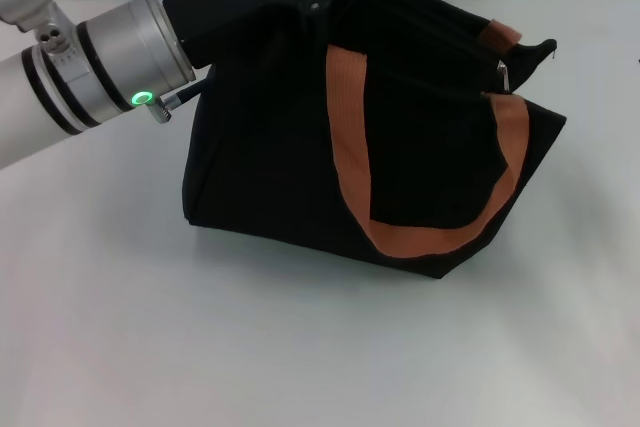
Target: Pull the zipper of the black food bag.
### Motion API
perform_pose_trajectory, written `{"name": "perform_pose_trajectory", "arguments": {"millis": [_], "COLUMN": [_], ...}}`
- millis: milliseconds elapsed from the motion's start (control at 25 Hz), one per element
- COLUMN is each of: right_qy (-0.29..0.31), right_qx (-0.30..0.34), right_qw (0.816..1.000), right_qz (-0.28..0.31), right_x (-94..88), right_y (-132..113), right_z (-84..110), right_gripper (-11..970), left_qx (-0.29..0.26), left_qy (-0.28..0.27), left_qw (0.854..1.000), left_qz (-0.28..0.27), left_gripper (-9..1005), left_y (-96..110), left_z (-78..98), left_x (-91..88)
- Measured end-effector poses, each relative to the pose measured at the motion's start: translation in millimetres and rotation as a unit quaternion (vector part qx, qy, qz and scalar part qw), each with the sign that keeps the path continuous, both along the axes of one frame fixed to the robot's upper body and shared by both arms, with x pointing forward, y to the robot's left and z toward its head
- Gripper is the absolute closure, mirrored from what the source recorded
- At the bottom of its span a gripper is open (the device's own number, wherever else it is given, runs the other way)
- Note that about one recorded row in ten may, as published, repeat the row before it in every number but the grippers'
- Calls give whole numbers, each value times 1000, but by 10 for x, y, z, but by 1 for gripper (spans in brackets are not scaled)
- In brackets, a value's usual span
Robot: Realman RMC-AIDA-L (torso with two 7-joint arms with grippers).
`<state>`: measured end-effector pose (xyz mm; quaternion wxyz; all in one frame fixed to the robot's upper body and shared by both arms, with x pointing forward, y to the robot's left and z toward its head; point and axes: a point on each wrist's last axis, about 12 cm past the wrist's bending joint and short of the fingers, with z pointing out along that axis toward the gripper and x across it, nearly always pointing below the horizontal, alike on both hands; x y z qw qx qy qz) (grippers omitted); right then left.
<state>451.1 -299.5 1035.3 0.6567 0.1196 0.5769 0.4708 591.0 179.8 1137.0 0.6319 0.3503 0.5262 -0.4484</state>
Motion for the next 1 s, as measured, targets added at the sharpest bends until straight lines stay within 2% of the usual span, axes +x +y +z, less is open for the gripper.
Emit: {"name": "perform_pose_trajectory", "arguments": {"millis": [120,280,480,560,600,840,920,960,1000], "right_qy": [-14,-22,-22,-21,-21,-20,-20,-20,-20], "right_qx": [-15,-25,-26,-26,-26,-26,-27,-28,-28], "right_qw": [1000,999,999,999,999,999,999,999,999], "right_qz": [-2,0,1,1,1,2,2,1,1], "right_x": [13,38,49,49,49,50,50,49,49], "right_y": [28,56,78,79,79,84,84,84,84], "right_z": [17,27,25,23,23,20,19,19,19], "right_gripper": [665,505,342,280,280,283,284,284,284], "left_qx": [8,6,-22,-39,-43,-79,-99,-113,-113], "left_qy": [14,38,38,34,33,25,22,16,16], "left_qw": [1000,999,999,999,998,997,995,993,993], "left_qz": [0,2,14,14,12,-3,-19,-40,-40], "left_gripper": [868,865,862,718,646,402,328,291,254], "left_y": [-35,-66,-7,32,51,190,260,317,317], "left_z": [-6,8,39,66,74,163,201,203,203], "left_x": [31,75,68,45,30,-64,-139,-242,-242]}}
